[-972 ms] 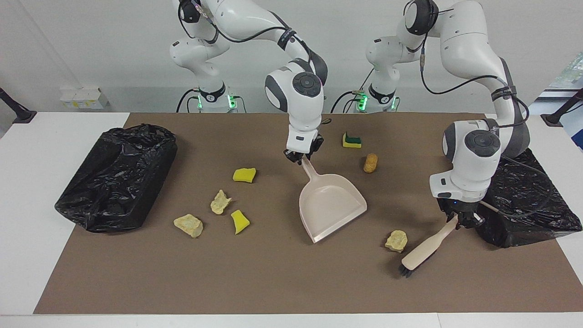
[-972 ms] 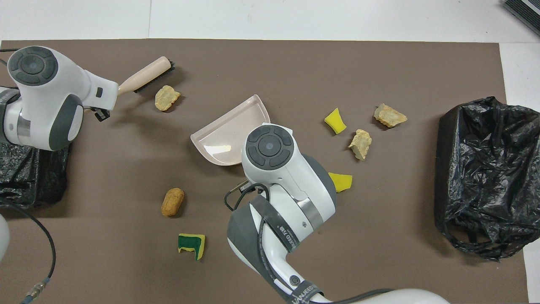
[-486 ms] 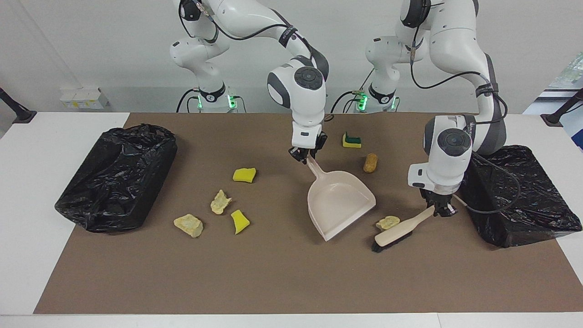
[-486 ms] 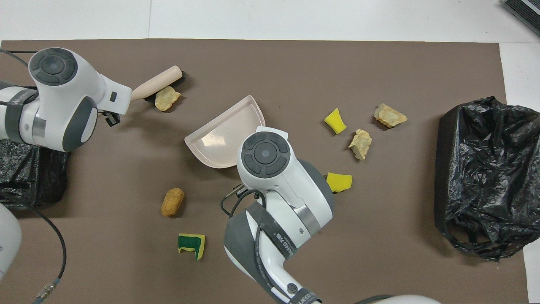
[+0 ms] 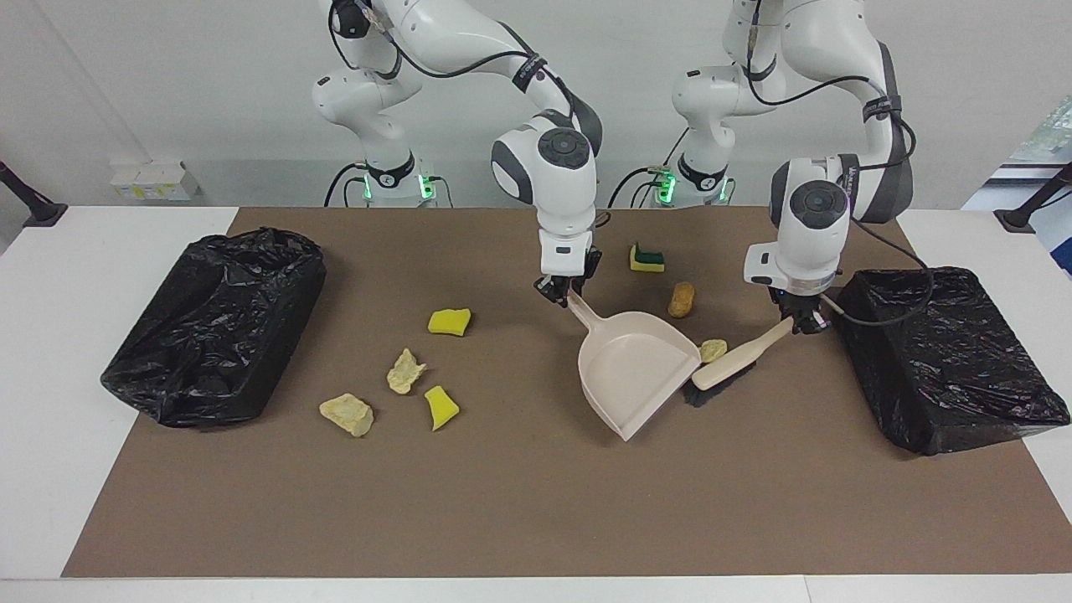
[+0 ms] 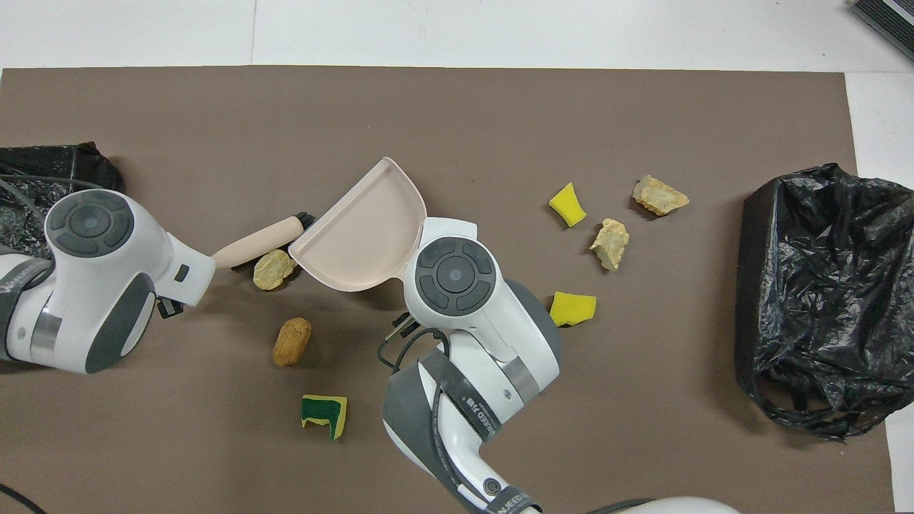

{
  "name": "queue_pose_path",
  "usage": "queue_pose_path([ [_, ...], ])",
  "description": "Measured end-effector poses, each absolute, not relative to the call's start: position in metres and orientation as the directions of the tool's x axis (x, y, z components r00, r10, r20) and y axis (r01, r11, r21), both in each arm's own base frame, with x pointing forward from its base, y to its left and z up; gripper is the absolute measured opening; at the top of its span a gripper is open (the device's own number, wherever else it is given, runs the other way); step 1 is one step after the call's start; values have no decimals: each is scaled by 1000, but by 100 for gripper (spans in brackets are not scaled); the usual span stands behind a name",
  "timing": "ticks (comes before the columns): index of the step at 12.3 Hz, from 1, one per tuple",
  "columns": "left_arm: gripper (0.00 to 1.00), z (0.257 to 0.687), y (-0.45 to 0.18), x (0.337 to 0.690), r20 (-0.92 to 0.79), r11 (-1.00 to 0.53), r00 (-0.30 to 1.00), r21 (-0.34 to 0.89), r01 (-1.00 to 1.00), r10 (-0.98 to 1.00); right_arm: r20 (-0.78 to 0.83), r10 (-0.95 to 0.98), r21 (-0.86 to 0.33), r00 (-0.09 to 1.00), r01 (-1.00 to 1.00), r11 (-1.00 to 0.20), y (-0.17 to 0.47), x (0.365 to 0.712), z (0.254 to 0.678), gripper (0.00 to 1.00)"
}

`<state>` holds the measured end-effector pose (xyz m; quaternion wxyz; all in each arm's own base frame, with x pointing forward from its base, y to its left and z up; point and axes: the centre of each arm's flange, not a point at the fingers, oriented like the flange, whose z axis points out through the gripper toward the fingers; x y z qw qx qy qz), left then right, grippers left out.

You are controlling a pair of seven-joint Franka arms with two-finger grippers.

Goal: Sweep and dump trash in bin

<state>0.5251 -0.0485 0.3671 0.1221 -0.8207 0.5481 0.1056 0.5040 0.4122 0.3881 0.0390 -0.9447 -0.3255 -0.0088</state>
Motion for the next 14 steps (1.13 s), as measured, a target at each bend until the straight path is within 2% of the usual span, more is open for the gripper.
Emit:
queue_pose_path([
  [4,28,370,-48,473,-339,-556,517,20,-831,-786,-34,641,-68,767,638,-767,398,492,385,33],
  [7,28,379,-52,470,-322,-595,564,-2,-803,-760,-59,674,-73,736,670,-738,352,485,411,33],
  [10,28,396,-52,469,-301,-623,604,-40,-781,-738,-63,683,-73,728,679,-730,336,459,422,33],
  [14,28,417,-68,453,-292,-813,808,-140,-565,-512,-88,721,-74,688,717,-693,334,408,421,33],
])
